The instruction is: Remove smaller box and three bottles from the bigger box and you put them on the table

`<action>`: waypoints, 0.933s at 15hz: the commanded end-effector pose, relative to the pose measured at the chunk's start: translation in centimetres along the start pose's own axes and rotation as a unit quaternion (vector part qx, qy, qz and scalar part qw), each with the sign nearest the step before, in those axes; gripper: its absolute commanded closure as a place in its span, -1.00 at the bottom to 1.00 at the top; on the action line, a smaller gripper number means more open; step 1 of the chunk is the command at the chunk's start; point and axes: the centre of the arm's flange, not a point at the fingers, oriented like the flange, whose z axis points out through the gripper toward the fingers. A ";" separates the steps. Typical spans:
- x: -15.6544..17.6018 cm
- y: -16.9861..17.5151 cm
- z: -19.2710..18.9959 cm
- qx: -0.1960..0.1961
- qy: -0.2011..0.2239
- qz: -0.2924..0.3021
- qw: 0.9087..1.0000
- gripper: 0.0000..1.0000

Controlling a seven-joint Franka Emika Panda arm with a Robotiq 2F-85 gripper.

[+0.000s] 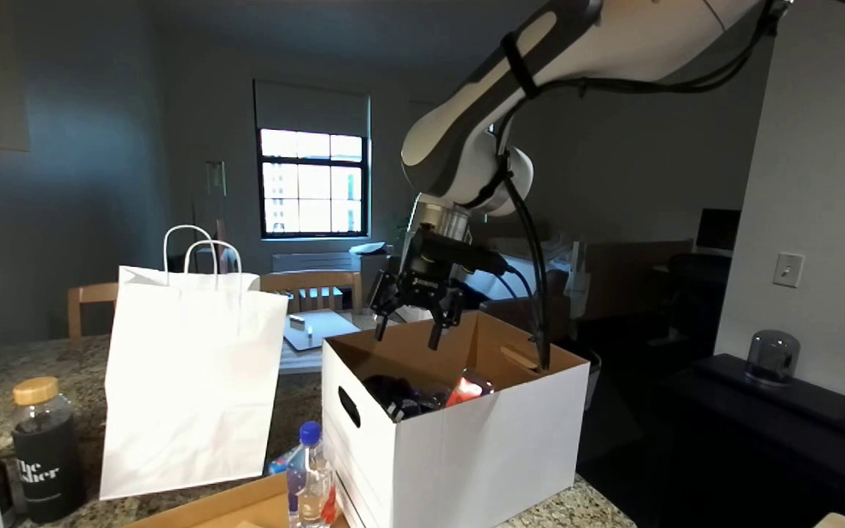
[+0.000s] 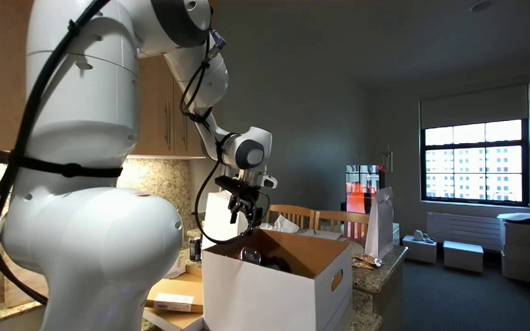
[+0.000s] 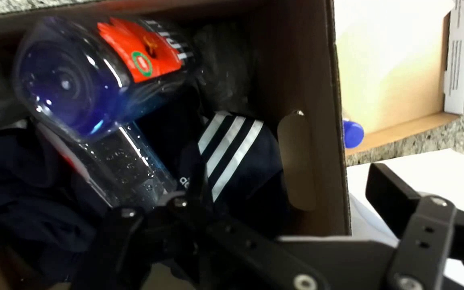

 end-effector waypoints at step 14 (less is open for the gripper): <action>0.9 -0.9 -0.5 0.020 -0.003 -0.023 1.000 -1.00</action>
